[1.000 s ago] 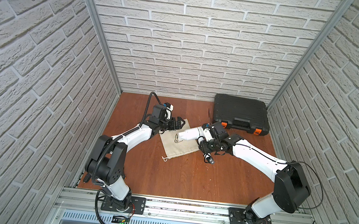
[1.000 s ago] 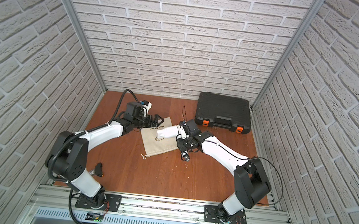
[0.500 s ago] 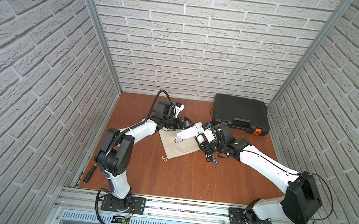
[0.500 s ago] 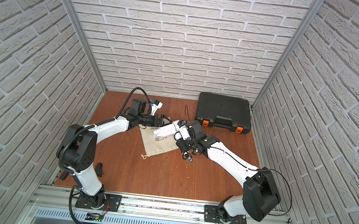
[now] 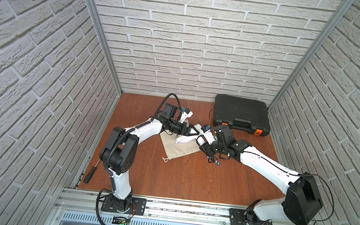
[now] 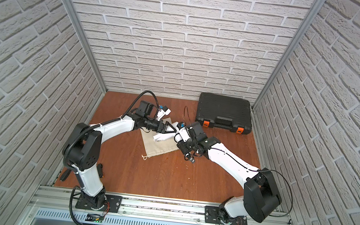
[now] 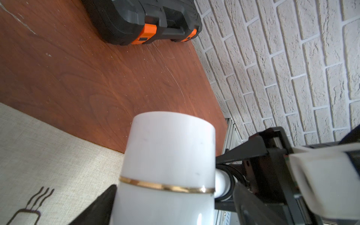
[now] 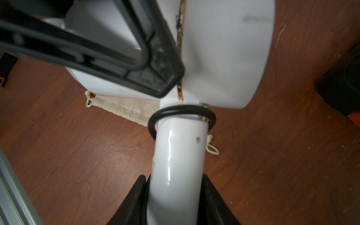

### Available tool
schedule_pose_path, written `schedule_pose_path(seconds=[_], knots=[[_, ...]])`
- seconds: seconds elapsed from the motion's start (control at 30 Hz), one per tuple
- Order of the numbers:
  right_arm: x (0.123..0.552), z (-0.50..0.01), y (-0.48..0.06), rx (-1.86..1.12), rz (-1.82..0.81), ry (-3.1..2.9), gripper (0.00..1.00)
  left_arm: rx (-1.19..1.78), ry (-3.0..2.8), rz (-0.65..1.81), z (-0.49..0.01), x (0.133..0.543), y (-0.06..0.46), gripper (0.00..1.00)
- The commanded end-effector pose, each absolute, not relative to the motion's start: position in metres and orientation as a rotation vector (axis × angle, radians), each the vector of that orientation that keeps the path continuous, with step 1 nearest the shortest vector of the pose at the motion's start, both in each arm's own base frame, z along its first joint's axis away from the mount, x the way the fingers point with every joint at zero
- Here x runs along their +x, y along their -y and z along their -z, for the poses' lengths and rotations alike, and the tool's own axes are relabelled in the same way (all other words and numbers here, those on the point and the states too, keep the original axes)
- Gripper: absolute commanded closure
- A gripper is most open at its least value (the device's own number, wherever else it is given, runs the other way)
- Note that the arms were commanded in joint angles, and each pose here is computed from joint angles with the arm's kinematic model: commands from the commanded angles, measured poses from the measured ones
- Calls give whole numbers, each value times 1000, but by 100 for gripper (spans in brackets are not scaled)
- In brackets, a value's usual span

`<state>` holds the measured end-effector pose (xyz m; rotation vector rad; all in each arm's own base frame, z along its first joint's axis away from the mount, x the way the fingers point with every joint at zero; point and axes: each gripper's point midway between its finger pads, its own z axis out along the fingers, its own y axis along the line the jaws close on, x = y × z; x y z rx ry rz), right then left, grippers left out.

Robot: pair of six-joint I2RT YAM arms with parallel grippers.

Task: Pack away hair dryers
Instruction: Fold the hair dryer.

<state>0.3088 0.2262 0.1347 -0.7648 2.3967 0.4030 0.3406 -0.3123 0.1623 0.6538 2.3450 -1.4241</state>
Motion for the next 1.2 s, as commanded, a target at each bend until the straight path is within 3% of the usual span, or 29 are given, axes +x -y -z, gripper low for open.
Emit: schedule_pose_path(seconds=[0.0,0.1,0.43,0.8,1.17], knots=[[329,-185,-246,-721,-479,-2180,97,715,-2371,1488,-158,322,319,10],[330,-193,-248,-703,-498,-2153,97,730,-2376,1493,-156,318,322,16],[330,-218,-251,-632,-568,-2080,97,716,-2323,1527,-163,321,335,56],[344,-234,-256,-361,-702,-2066,97,443,-2147,1485,-190,352,339,99],[351,-255,-277,-157,-918,-2004,97,132,-2067,1248,-204,390,311,100]])
